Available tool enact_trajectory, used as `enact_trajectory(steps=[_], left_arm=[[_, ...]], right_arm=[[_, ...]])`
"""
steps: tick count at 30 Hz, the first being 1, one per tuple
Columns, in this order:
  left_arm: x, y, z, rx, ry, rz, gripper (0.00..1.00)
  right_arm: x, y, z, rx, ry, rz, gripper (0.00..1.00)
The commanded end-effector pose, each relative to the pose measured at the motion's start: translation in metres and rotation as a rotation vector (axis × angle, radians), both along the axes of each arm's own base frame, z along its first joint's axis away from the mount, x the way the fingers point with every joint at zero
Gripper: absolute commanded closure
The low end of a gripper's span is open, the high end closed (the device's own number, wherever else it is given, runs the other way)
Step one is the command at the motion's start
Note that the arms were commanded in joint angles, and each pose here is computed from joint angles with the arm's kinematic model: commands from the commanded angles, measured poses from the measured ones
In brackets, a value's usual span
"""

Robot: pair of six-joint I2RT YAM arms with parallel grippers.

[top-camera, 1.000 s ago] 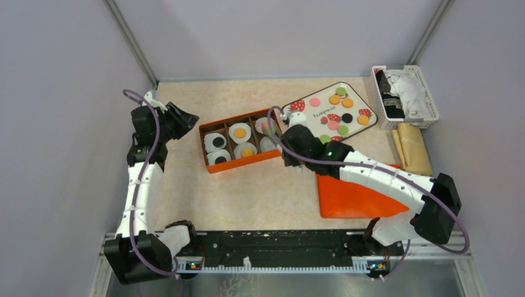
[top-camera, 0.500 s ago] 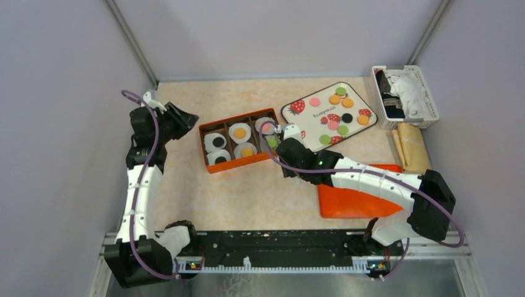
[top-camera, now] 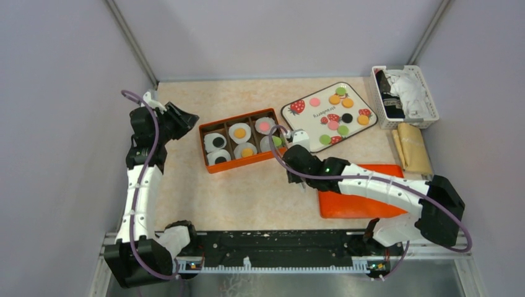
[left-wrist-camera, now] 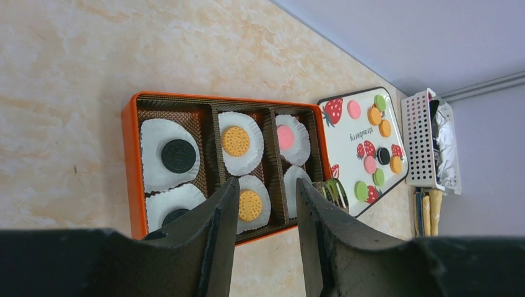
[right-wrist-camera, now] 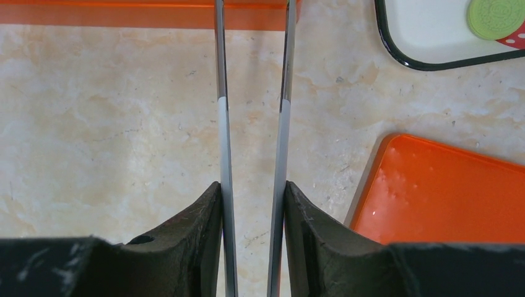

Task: Pack the cookies

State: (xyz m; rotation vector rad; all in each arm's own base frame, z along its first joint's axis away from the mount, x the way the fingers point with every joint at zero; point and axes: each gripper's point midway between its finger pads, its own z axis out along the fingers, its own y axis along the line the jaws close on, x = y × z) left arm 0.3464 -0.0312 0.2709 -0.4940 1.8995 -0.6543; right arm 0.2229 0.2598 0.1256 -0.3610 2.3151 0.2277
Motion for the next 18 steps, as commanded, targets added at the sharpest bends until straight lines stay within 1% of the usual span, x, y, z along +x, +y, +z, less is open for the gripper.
enact_trajectory(steps=[1, 4, 10, 11, 13, 15, 18], left_arm=[[-0.0011, -0.0015, 0.023, 0.007, -0.076, -0.012, 0.54], [-0.0021, -0.0019, 0.0245, 0.008, -0.082, -0.014, 0.54], [-0.0042, -0.0016, 0.028, 0.015, -0.095, -0.013, 0.53], [-0.0043, -0.0017, 0.0278, 0.016, -0.094, -0.013, 0.53], [-0.0046, -0.0014, 0.0273, 0.016, -0.094, -0.011, 0.53], [-0.004, -0.0013, 0.0266, 0.016, -0.093, -0.011, 0.53], [-0.0037, -0.0013, 0.0242, 0.014, -0.087, -0.012, 0.54]], right_arm=[[-0.0026, 0.0063, 0.0178, 0.096, -0.031, -0.014, 0.62], [-0.0026, 0.0048, 0.014, 0.085, -0.027, -0.018, 0.57], [-0.0016, 0.005, 0.01, 0.076, -0.026, -0.022, 0.57], [-0.0008, 0.0047, 0.0105, 0.078, -0.03, -0.026, 0.58], [-0.0002, 0.0039, 0.0099, 0.084, -0.037, -0.033, 0.66], [0.0003, 0.0028, 0.0101, 0.095, -0.047, -0.038, 0.83], [-0.0002, 0.0012, 0.0105, 0.106, -0.053, -0.043, 0.95]])
